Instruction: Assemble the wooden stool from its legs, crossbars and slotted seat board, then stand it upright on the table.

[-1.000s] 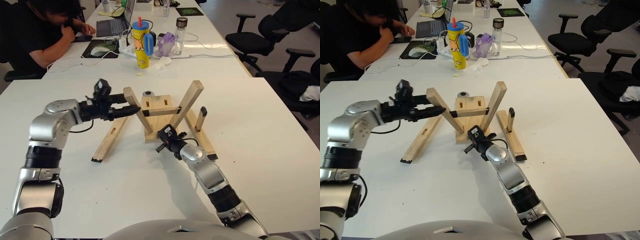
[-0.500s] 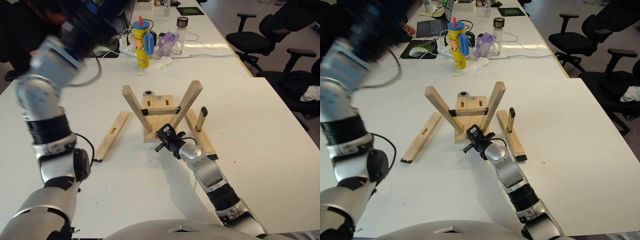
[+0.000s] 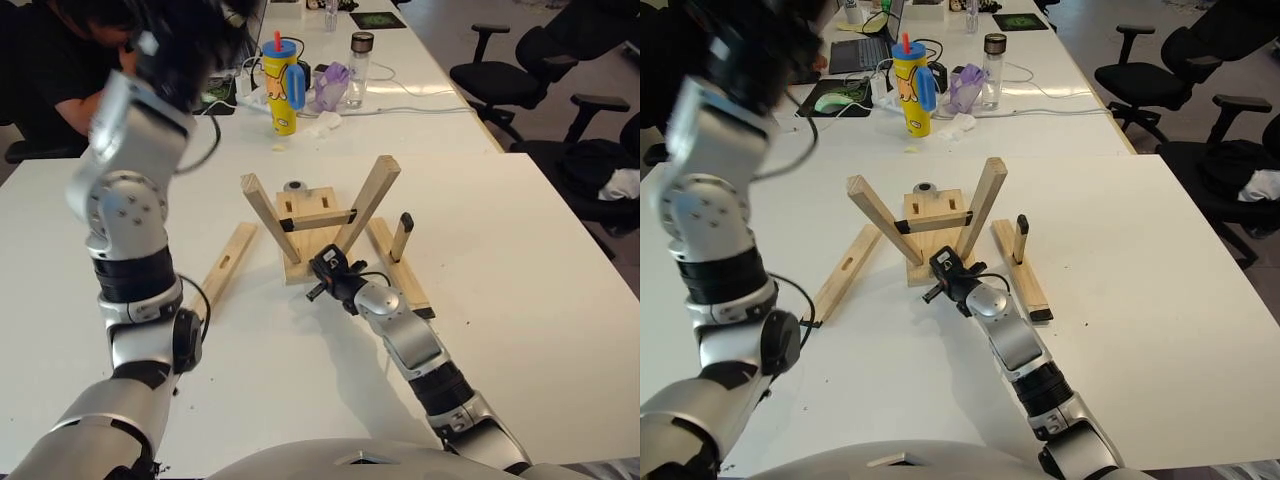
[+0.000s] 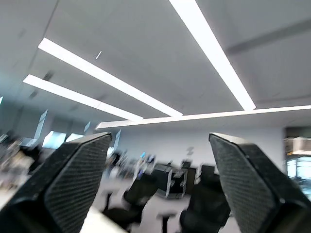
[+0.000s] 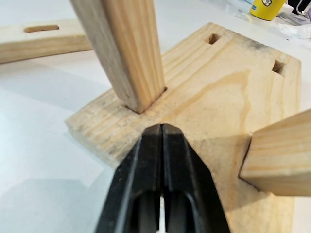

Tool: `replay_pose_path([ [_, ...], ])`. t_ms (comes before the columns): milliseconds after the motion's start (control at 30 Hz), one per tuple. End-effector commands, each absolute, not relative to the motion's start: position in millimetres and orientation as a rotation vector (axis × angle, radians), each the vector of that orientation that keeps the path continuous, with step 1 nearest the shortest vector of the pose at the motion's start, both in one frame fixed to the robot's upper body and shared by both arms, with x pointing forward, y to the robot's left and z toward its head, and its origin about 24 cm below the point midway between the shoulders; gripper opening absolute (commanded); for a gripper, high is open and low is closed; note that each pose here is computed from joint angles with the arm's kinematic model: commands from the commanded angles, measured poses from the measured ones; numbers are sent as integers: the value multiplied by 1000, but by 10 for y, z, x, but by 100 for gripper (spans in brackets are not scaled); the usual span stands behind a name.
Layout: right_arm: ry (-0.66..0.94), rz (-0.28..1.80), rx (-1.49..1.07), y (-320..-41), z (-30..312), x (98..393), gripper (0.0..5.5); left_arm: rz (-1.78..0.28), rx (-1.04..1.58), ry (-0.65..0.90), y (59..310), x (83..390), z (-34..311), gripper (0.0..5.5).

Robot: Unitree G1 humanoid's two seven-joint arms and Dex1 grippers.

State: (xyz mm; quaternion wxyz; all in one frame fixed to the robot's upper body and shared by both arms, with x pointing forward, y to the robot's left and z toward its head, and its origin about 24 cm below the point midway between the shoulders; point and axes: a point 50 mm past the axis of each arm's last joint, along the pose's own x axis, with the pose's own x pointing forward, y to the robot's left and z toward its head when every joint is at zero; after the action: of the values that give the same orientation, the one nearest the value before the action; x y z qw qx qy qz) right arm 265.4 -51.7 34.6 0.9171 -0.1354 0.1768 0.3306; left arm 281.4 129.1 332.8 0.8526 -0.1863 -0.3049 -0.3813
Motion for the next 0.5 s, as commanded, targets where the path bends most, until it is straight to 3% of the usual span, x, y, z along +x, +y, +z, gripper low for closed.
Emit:
replay_pose_path([
  [33,731,663,-300,-720,-319,2328,0,-612,-200,118,1262,2916,1665,373],
  [100,711,667,-302,-713,-287,2369,0,-551,-116,251,1292,2744,1255,373],
  [233,685,675,-306,-685,-254,2434,0,-487,-166,-195,1241,2875,1974,373],
  [367,648,695,-309,-609,-207,2500,0,-361,-117,-595,1406,2747,2601,373],
  [433,604,700,-294,-546,-136,2566,0,-292,-96,-696,1540,2634,2707,373],
  [500,573,688,-306,-516,-99,2639,0,-222,-45,-696,1663,2586,2632,373],
])
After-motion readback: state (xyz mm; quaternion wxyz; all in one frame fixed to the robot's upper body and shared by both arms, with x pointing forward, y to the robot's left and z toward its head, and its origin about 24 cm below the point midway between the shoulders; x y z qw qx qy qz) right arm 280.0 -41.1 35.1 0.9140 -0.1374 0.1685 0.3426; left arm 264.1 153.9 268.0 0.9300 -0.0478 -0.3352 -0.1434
